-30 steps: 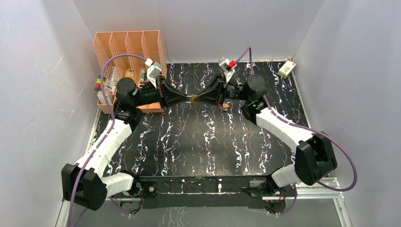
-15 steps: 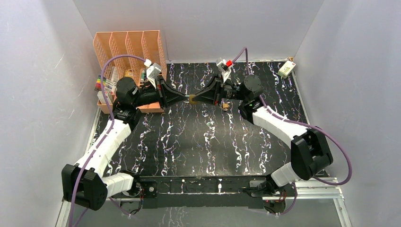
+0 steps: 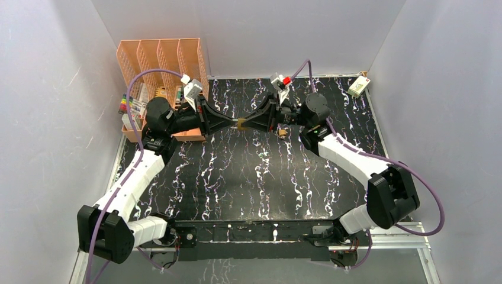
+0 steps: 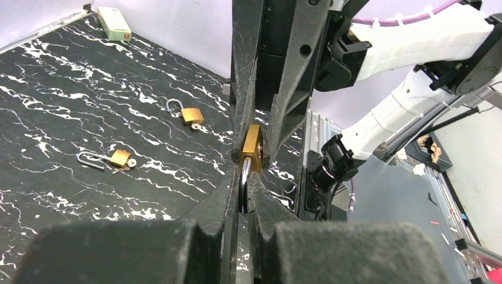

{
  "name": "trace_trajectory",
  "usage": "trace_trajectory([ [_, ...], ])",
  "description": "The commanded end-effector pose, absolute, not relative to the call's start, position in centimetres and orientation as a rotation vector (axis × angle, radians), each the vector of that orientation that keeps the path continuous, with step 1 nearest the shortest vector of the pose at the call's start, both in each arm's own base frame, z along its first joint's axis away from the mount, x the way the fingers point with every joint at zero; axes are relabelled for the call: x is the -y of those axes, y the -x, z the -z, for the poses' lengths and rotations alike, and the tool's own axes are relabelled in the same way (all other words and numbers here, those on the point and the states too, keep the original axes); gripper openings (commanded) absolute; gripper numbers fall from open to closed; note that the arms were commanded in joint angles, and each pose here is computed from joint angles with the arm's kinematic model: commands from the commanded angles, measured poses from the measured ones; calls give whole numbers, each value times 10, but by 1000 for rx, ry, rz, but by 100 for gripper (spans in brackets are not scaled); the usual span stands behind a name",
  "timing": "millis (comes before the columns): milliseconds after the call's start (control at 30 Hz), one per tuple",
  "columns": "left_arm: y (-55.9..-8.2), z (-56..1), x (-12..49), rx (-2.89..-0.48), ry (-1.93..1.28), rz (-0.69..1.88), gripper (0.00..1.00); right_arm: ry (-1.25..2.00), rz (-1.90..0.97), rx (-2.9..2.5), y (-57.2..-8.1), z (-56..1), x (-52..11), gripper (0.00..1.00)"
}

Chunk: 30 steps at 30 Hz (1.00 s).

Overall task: Lock with the key
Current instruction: Lock the lock.

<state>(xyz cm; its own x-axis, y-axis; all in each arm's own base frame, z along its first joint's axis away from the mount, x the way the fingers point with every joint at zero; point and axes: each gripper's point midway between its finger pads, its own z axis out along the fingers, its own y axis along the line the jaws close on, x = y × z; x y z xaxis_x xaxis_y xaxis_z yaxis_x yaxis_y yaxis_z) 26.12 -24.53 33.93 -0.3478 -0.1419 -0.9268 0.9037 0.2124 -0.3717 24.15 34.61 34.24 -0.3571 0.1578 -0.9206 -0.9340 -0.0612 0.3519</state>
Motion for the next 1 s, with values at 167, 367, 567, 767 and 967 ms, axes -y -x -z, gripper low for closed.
trace_trajectory([
  [167, -264, -377, 238, -1391, -739, 1204, 0, 968, -1443, -1188, -239, -385, -315, 52],
  [367, -265, -383, 238, -1382, -741, 1190, 0, 954, -1406, -1175, -244, -389, -279, 63],
  [567, -268, -386, 240, -1371, -744, 1216, 0, 971, -1394, -1216, -244, -374, -281, 67],
  [767, -270, -386, 243, -1369, -738, 1247, 0, 994, -1365, -1230, -245, -370, -296, 67],
  [967, -270, -388, 244, -1377, -745, 1260, 0, 1000, -1364, -1221, -251, -369, -304, 65],
])
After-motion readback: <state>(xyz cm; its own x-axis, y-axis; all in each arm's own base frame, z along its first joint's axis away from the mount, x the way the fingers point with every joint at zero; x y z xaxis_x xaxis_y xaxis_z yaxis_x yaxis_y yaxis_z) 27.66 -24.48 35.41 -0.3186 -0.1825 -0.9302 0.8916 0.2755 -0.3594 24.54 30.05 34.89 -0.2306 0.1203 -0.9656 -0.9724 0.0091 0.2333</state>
